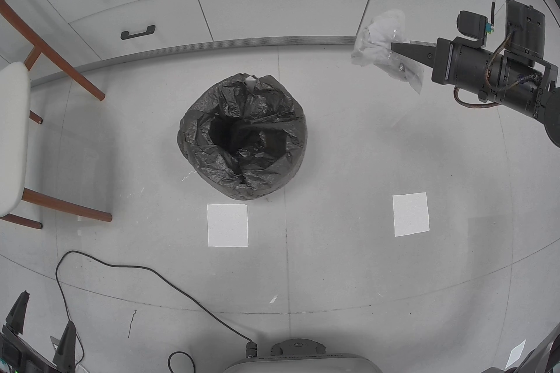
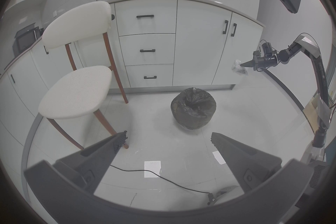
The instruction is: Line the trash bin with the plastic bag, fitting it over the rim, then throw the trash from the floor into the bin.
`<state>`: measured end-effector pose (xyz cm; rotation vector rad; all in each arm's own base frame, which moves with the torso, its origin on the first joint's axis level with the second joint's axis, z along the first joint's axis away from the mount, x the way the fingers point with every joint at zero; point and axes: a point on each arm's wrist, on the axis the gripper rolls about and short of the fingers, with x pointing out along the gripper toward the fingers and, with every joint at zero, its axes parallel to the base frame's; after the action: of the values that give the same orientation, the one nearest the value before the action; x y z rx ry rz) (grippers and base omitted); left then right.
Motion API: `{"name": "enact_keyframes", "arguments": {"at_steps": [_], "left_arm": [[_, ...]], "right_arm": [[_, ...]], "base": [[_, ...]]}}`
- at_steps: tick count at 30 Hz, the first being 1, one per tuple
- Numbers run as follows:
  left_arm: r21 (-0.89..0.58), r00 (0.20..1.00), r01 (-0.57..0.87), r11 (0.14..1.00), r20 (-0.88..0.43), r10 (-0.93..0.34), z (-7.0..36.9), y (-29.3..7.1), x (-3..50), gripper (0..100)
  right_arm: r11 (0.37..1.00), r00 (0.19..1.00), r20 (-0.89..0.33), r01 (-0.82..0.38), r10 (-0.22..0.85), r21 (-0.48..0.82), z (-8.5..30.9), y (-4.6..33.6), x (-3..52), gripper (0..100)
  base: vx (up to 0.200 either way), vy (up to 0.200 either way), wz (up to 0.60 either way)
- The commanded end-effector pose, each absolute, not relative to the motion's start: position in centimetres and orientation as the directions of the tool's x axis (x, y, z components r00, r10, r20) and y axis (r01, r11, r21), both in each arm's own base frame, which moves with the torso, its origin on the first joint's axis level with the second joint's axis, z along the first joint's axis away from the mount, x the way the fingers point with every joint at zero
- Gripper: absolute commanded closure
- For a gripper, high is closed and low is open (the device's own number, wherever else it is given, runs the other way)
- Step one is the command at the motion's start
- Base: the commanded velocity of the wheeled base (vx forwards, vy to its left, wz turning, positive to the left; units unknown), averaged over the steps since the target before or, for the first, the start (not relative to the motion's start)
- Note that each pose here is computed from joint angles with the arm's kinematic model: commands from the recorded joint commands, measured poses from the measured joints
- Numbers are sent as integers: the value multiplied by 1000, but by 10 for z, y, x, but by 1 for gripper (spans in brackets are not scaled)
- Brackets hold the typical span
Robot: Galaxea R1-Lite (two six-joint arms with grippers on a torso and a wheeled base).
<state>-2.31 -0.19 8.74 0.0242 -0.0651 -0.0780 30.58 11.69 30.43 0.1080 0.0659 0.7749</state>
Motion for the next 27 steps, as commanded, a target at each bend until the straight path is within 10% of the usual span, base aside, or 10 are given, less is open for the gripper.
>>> {"name": "enact_keyframes", "arguments": {"at_steps": [1, 27], "left_arm": [[28, 995, 76, 997, 64, -78, 82, -2, -23, 0], [48, 992, 103, 994, 64, -106, 82, -3, -23, 0]], "right_arm": [[687, 690, -26, -715, 723, 127, 302, 127, 301, 100], [599, 601, -42, -785, 798, 157, 288, 194, 314, 100]], "base": [[0, 200, 0], [0, 15, 0]]}}
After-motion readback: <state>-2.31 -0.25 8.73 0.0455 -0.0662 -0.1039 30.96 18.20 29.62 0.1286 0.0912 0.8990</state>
